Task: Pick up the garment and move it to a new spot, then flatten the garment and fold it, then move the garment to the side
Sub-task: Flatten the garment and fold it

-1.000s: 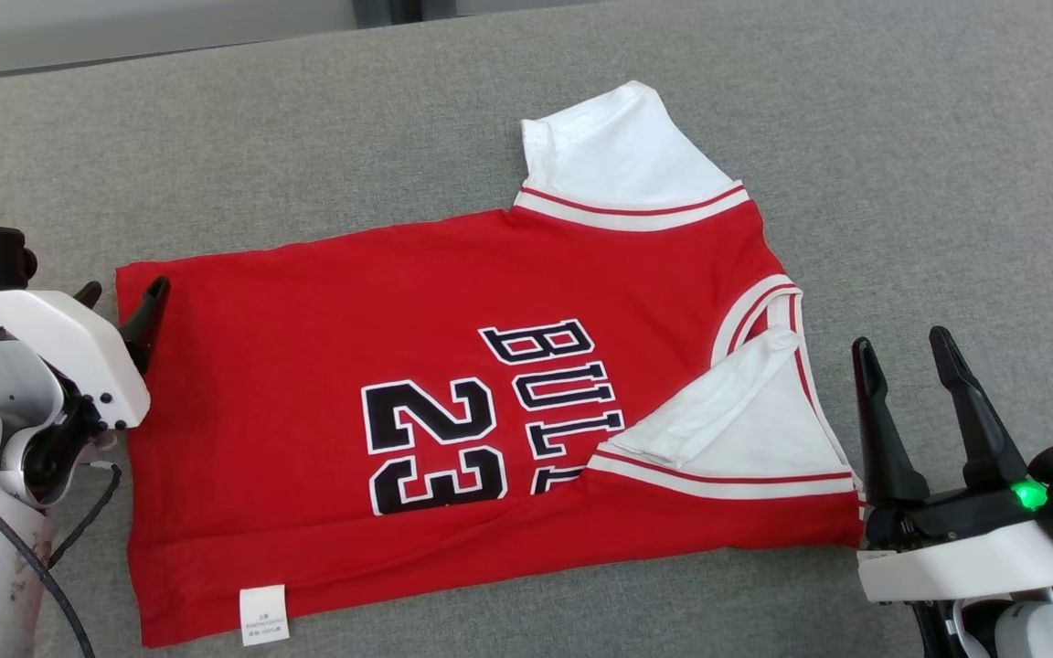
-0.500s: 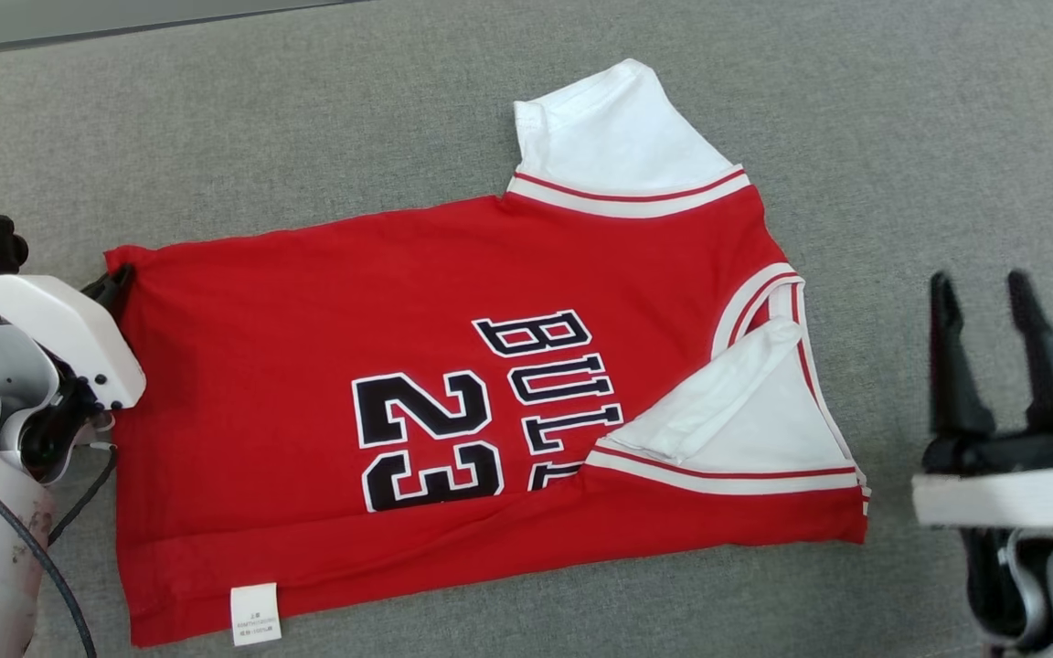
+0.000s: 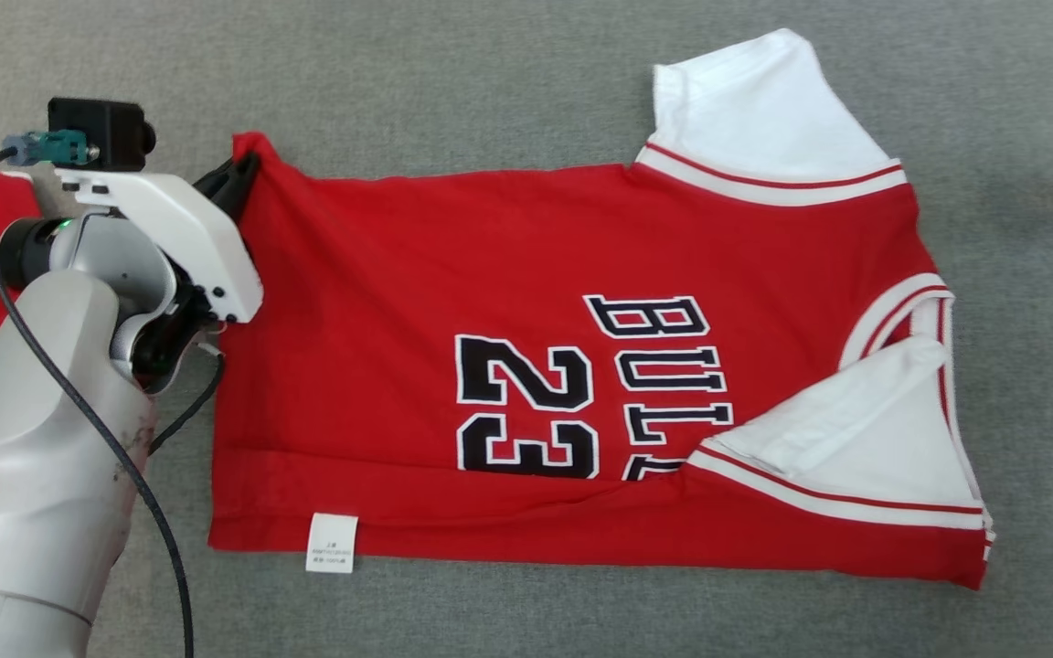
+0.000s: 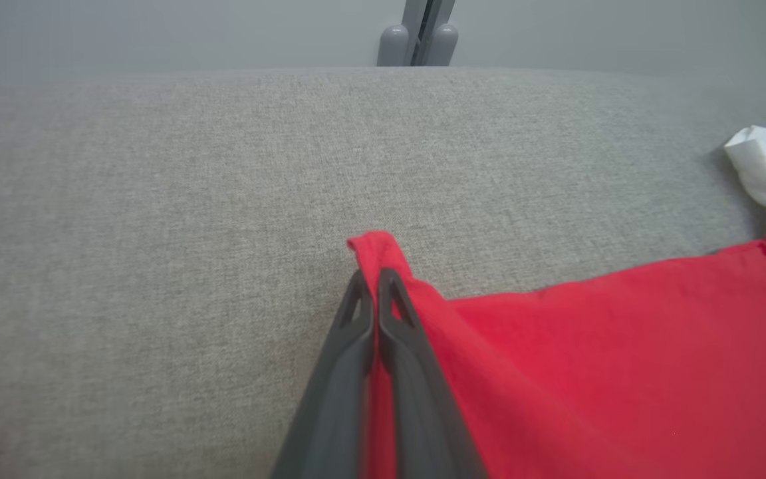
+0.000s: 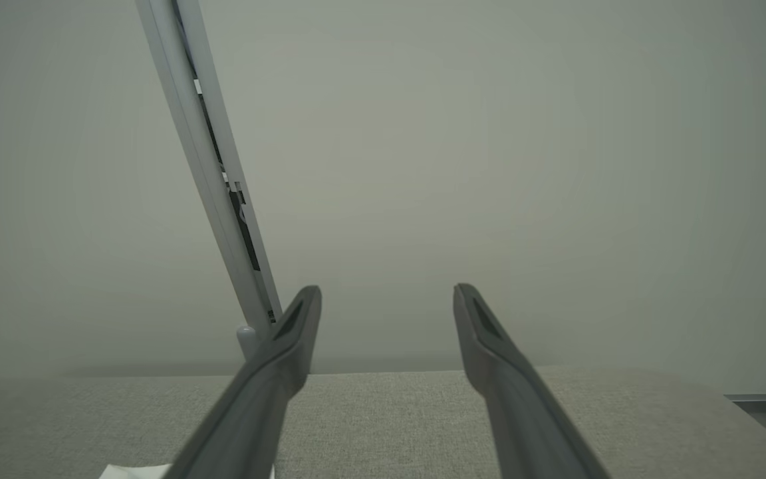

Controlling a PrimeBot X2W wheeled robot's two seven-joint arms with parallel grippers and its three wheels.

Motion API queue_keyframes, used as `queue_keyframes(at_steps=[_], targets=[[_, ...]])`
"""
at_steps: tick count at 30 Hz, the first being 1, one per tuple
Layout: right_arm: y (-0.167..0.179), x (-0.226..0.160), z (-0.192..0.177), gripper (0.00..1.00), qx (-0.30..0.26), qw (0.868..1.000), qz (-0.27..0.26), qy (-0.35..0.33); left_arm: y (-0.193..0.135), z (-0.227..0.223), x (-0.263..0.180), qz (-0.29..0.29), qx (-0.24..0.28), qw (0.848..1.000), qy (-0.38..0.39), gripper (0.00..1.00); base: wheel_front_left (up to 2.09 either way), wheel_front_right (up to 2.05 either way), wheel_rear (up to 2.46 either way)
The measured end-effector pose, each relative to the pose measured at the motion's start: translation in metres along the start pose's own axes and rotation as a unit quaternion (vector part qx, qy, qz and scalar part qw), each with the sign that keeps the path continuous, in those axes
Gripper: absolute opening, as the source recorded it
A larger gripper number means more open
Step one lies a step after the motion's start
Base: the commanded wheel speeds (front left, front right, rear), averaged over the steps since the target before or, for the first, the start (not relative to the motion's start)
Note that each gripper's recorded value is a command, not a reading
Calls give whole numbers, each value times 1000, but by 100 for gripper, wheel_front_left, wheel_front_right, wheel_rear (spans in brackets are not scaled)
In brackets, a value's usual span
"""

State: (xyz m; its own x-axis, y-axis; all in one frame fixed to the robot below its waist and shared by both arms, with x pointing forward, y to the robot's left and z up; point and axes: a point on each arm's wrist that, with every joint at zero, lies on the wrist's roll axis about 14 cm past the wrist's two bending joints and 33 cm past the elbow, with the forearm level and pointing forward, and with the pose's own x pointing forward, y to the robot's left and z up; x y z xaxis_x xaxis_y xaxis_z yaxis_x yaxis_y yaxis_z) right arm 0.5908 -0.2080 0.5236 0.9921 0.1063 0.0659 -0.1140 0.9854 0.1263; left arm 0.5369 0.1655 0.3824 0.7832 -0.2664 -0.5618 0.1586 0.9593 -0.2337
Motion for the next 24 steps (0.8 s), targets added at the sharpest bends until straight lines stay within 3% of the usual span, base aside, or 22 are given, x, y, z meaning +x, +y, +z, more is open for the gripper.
queue_keyframes(at_steps=[6, 10, 16, 17, 18, 19, 21, 24], targets=[[46, 45, -66, 100, -24, 990, 62, 122, -3, 6, 5, -8, 1, 1000, -14, 0, 0, 0, 0], [70, 47, -121, 100, -36, 970, 92, 221, -4, 4, 6, -8, -5, 1000, -14, 0, 0, 0, 0], [94, 47, -160, 100, -49, 946, 128, 293, 2, 2, 12, -3, -12, 1000, -16, 0, 0, 0, 0], [94, 46, -164, 77, -45, 943, 129, 303, 2, 3, 12, -3, -13, 1000, -20, 0, 0, 0, 0], [95, 44, -168, 33, -41, 940, 128, 312, 2, 3, 13, -3, -15, 1000, -22, 0, 0, 0, 0], [95, 43, -170, 0, -38, 939, 129, 317, 2, 3, 14, -2, -16, 1000, -23, 0, 0, 0, 0], [98, 43, -167, 0, -34, 939, 134, 314, 2, 4, 14, -2, -15, 1000, -28, 0, 0, 0, 0], [101, 48, -148, 0, -10, 951, 138, 278, 6, 7, 10, 1, -10, 999, -37, 0, 0, 0, 0]])
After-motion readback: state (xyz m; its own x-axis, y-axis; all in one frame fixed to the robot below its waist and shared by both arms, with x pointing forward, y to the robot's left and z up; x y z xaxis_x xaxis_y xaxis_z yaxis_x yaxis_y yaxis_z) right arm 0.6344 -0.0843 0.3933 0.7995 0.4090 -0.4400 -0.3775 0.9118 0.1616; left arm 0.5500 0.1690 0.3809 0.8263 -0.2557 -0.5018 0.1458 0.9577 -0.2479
